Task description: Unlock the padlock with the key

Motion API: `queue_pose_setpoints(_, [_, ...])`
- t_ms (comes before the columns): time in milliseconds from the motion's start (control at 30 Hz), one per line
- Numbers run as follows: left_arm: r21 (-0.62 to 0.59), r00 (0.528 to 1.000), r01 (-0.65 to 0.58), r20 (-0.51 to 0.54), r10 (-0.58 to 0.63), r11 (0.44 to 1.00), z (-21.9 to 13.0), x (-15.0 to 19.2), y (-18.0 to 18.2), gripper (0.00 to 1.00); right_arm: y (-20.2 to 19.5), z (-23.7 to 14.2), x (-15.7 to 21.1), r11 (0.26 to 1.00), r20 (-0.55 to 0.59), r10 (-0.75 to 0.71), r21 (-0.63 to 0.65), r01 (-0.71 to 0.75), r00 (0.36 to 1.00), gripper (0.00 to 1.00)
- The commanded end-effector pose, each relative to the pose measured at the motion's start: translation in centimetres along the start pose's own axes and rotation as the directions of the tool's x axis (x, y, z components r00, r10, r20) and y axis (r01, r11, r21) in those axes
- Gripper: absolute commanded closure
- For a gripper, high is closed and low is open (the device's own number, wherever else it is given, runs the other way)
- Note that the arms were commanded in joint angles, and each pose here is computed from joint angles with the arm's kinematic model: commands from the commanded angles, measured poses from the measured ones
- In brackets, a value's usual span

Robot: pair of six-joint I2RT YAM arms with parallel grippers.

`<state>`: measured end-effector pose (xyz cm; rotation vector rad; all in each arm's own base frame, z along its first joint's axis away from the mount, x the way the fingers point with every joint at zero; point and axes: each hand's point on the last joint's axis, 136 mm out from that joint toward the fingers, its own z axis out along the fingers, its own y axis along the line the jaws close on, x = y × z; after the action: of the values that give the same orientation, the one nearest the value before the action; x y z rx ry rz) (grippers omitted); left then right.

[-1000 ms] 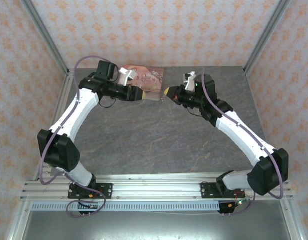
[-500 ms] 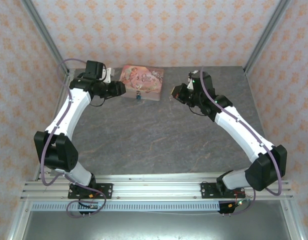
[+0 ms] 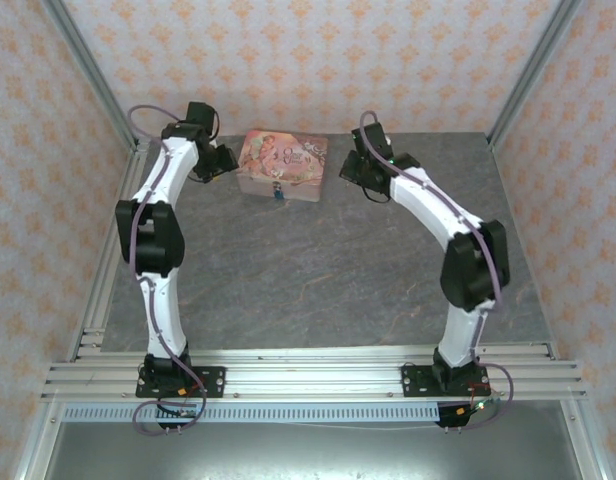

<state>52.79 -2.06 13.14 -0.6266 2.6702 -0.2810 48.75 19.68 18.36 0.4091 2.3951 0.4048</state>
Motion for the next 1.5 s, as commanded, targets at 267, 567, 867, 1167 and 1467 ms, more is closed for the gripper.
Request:
queue_pose_setpoints(267, [0.058,0.992,0.115,-0.051,-0.112,0.992,5.4,-3.9,0.4,0.52,-0.7,11.0,-0.2,0.997,-0.119,0.042,0.062,-0.035,0.992,1.00])
queue_pose_setpoints(567, [0.228,0.988,0.142,-0.093,-0.123,0.963,7.8,-3.9,-2.9,0.54,3.0,15.4,-0.9,0.996,-0.181,-0.009,-0.089,-0.007,0.984,1.00])
queue_pose_setpoints(867, [0.298,0.983,0.064,-0.184,-0.009,0.952,7.2,1.4,-5.7,0.54,2.6,13.5,1.8,0.990,-0.268,-0.076,-0.135,0.041,0.960,1.00])
queue_pose_setpoints(1167, [0.299,0.967,-0.012,-0.239,0.087,0.954,5.4,8.8,-6.1,0.54,1.2,8.3,4.6,0.988,-0.270,-0.090,-0.148,0.052,0.959,1.00])
queue_pose_setpoints(1467, [0.250,0.960,-0.049,-0.255,0.115,0.967,3.8,15.1,-4.6,0.54,-1.7,3.9,8.5,0.995,-0.272,-0.070,-0.085,0.048,0.960,1.00])
